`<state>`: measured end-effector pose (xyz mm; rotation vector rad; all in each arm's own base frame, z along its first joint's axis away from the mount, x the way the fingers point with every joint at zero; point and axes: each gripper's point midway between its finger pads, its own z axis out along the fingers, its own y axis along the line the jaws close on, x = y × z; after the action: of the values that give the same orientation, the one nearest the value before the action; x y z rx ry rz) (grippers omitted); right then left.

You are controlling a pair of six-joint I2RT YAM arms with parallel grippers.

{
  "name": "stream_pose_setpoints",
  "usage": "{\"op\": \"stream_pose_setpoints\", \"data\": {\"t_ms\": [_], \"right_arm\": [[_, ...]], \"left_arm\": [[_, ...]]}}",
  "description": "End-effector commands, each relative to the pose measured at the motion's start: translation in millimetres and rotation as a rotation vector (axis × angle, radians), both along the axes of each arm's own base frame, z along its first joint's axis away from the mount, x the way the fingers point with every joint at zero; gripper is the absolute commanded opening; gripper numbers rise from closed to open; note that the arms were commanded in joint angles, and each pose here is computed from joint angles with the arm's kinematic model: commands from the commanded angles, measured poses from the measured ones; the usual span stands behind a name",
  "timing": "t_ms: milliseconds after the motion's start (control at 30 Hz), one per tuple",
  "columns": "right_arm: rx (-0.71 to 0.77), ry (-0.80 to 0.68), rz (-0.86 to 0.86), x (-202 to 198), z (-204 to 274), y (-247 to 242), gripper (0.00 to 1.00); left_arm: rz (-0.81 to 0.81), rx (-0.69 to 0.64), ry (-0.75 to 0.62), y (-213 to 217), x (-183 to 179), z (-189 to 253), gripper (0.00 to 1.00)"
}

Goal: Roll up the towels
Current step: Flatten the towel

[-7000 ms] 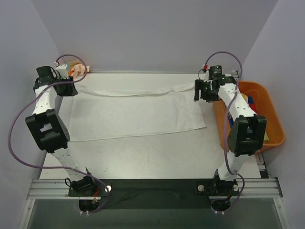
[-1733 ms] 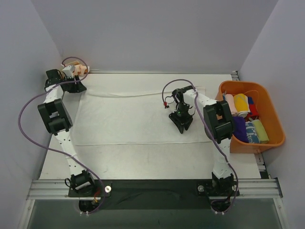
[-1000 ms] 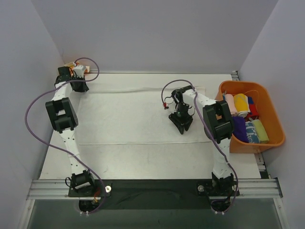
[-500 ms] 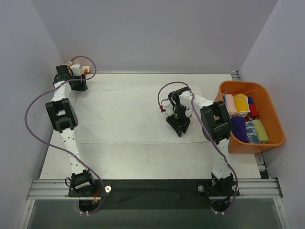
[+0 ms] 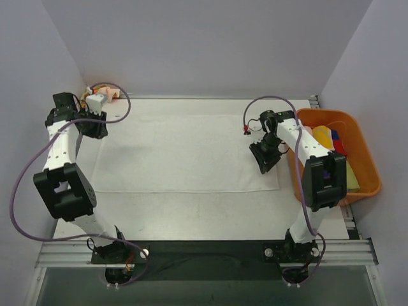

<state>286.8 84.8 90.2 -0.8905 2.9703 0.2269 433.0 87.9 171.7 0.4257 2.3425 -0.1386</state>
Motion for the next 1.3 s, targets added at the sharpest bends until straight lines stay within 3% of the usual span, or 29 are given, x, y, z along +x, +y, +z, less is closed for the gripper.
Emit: {"op": "stream_pose_setpoints", "data": {"t_ms": [0, 67, 267, 433, 667, 833, 1033, 1067, 1100, 1133, 1200, 1267], "right_arm": [[-0.139, 0.108, 0.032, -37.5, -23.4, -30.7, 0.21], [-0.197, 0.085, 0.025, -36.4, -30.8, -41.2, 0.14], [-0.327, 0.064, 0.039, -35.1, -59.6, -62.9, 0.09], [-0.42, 0.108, 0.096, -46.8, -80.9, -73.9, 0.09], [-0.491, 0.18, 0.223, -71.1, -82.1, -76.7, 0.09], [-0.451, 0.245, 0.321, -104.9, -79.4, -54.0, 0.09], [-0.409, 0.27, 0.326, -118.6, -65.5, -43.3, 0.15], [-0.413, 0.257, 0.326, -115.3, -60.1, -44.1, 0.17], [-0.407, 0.231, 0.325, -108.9, -53.9, -42.8, 0.2], [-0.379, 0.155, 0.307, -90.7, -40.8, -35.0, 0.3], [-0.33, 0.086, 0.257, -66.7, -20.9, -30.0, 0.38], [-0.263, -0.037, 0.175, -23.9, 11.0, -22.6, 0.45]], "left_arm": [[-0.059, -0.022, 0.24, -10.8, -77.1, -59.0, 0.38], [-0.036, -0.03, 0.272, -6.9, -96.1, -68.4, 0.29], [-0.02, 0.026, 0.409, 4.1, -136.6, -118.1, 0.18], [0.063, 0.111, 0.457, 33.9, -145.5, -144.2, 0.15], [0.083, 0.2, 0.563, 59.5, -195.5, -164.4, 0.13], [0.055, 0.199, 0.607, 58.0, -227.1, -166.2, 0.12], [0.042, 0.176, 0.617, 54.3, -236.4, -160.7, 0.12], [0.039, 0.171, 0.588, 57.1, -226.4, -150.6, 0.14], [0.01, 0.105, 0.581, 44.9, -225.4, -143.1, 0.23], [-0.003, 0.08, 0.548, 41.6, -216.9, -131.9, 0.3], [-0.029, 0.01, 0.41, 34.3, -179.9, -94.3, 0.48], [-0.037, -0.03, 0.269, 32.0, -142.1, -52.8, 0.55]]}}
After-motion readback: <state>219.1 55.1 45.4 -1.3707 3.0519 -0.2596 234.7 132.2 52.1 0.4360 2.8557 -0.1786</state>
